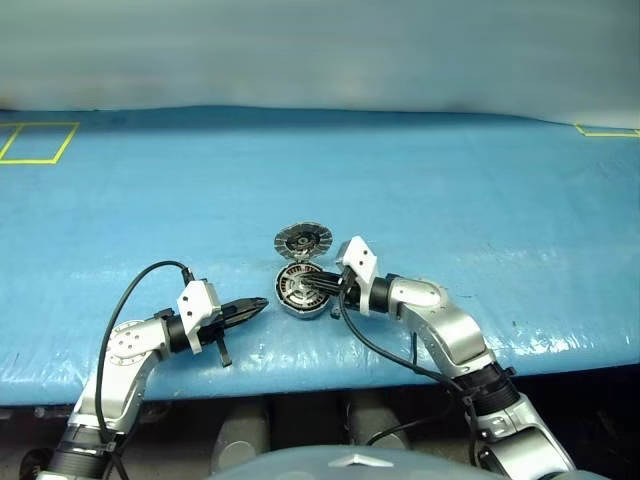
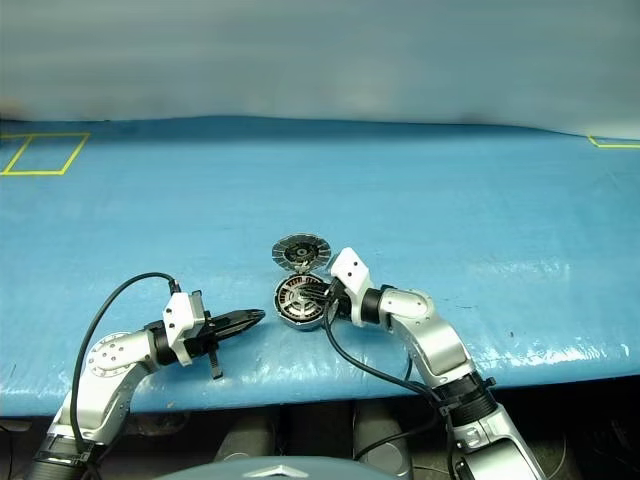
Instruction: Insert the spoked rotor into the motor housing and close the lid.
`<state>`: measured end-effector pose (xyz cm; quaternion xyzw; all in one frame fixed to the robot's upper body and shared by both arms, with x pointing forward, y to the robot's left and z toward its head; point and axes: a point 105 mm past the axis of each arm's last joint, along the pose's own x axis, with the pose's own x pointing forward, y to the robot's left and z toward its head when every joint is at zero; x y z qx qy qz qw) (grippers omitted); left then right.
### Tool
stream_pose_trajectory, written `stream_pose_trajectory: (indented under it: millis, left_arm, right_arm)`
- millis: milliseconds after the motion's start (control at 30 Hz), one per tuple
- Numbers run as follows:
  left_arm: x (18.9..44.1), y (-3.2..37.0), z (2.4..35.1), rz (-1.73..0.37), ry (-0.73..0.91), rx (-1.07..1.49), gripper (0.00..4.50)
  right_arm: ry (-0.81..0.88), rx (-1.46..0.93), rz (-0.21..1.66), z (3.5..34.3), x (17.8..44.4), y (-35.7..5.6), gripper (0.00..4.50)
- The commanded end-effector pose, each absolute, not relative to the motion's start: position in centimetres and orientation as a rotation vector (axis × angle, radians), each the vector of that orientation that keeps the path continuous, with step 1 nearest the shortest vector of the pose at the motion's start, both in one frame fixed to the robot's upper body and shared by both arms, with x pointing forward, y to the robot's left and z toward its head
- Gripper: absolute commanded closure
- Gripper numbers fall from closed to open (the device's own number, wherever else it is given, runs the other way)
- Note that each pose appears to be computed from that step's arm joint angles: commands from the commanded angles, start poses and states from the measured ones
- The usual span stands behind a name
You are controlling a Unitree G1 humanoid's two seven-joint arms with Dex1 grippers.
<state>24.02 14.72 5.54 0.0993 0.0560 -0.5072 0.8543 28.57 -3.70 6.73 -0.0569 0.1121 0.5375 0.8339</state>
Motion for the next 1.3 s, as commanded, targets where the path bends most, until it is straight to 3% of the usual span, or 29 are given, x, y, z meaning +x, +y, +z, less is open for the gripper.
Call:
stream_pose_trajectory:
  millis: [33,400,633,800,1000,1300]
  left_arm:
    - [24.1,14.7,6.2,-1.070,0.086,0.239,4.50]
    - [24.0,14.6,6.1,-1.067,0.086,0.234,4.50]
    - [23.9,14.6,6.0,-1.068,0.091,0.233,4.50]
    - [23.9,14.6,6.0,-1.070,0.092,0.230,4.50]
    - [23.9,14.5,6.0,-1.073,0.092,0.228,4.50]
    - [23.9,14.6,5.8,-1.068,0.094,0.229,4.50]
  right_arm:
    - [0.337,-0.243,1.163,4.4,27.8,-3.9,4.45]
    - [0.316,-0.438,1.121,3.6,28.3,-4.3,4.45]
    - [0.125,-0.260,1.158,8.6,28.1,-2.8,4.45]
    - [0.079,-0.217,1.235,10.2,26.7,-2.1,4.45]
    - [0.133,-0.219,1.238,8.9,26.5,-1.9,4.45]
    - [0.314,-0.302,1.167,4.5,27.3,-2.8,4.45]
